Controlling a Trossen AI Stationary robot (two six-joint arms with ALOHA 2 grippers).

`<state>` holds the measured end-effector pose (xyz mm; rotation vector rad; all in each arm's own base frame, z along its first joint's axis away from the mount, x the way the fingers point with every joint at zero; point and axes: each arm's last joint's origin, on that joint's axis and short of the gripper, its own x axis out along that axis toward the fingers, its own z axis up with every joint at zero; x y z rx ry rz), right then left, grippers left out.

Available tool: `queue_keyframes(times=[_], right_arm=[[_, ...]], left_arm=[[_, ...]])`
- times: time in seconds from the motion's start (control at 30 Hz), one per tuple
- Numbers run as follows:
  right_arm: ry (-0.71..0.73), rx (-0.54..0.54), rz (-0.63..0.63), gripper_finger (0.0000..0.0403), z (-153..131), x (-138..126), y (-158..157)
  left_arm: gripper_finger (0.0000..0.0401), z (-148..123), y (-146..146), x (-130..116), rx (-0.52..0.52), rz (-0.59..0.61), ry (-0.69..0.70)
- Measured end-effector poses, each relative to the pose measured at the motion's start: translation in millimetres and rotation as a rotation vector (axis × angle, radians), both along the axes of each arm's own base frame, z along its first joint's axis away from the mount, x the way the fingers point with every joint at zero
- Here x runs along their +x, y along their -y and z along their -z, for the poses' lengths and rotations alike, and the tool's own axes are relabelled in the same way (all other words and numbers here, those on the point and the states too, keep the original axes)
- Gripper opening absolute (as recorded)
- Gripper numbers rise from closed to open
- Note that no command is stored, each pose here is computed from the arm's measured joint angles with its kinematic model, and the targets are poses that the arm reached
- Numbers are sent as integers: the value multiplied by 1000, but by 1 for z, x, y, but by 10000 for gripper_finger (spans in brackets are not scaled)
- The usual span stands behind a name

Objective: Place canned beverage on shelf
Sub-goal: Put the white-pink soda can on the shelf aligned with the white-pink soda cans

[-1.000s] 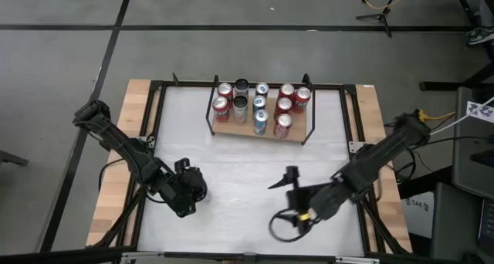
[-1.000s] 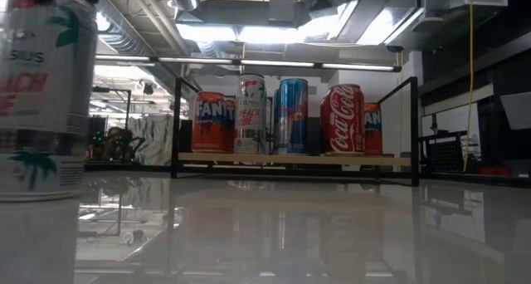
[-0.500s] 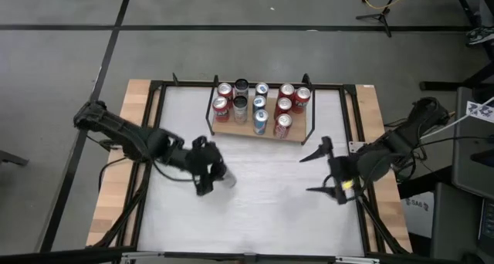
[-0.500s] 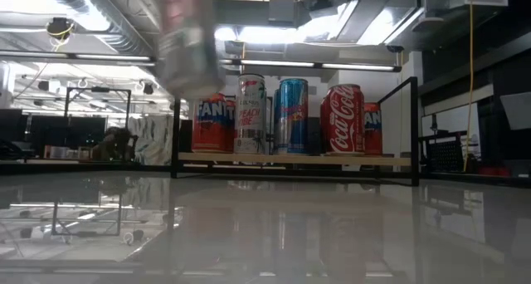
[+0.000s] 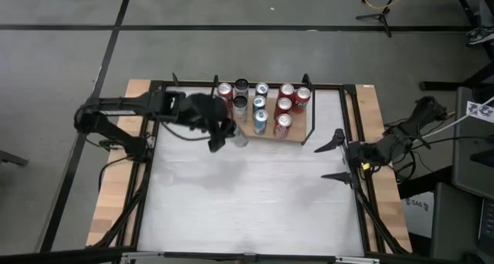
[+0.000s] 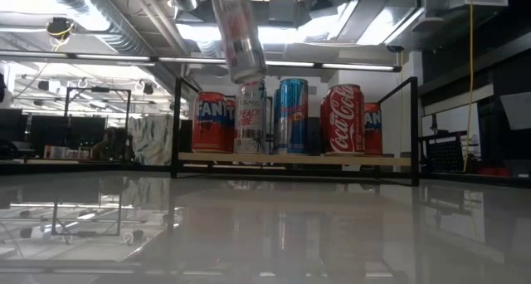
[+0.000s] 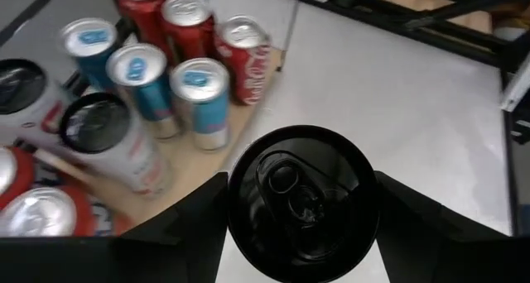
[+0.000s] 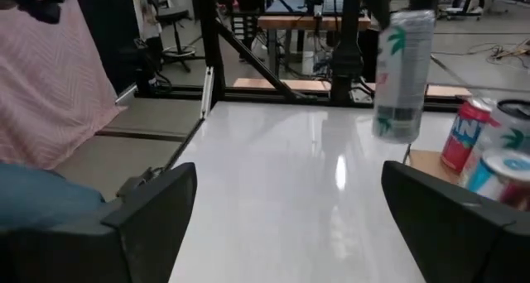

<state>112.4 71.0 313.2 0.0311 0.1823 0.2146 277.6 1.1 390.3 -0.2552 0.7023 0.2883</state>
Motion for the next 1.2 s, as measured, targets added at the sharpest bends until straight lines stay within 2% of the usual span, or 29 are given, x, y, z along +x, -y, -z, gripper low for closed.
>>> queue_keyframes(times=[0.2, 0.43, 0.7, 1.0, 1.2], right_arm=[[18, 4, 6, 374, 24, -15, 12], [59, 23, 31, 374, 49, -30, 24], [87, 41, 31, 374, 74, -39, 31], [94, 45, 31, 374, 92, -42, 33], [88, 22, 21, 374, 94, -42, 33]], left_arm=[[231, 4, -38, 1, -7, -36, -23], [231, 30, -64, 22, -68, -32, -115], [231, 58, -73, 45, -60, -38, -209], [237, 67, -77, 51, 19, -86, -247], [238, 71, -78, 56, 29, -95, -246]])
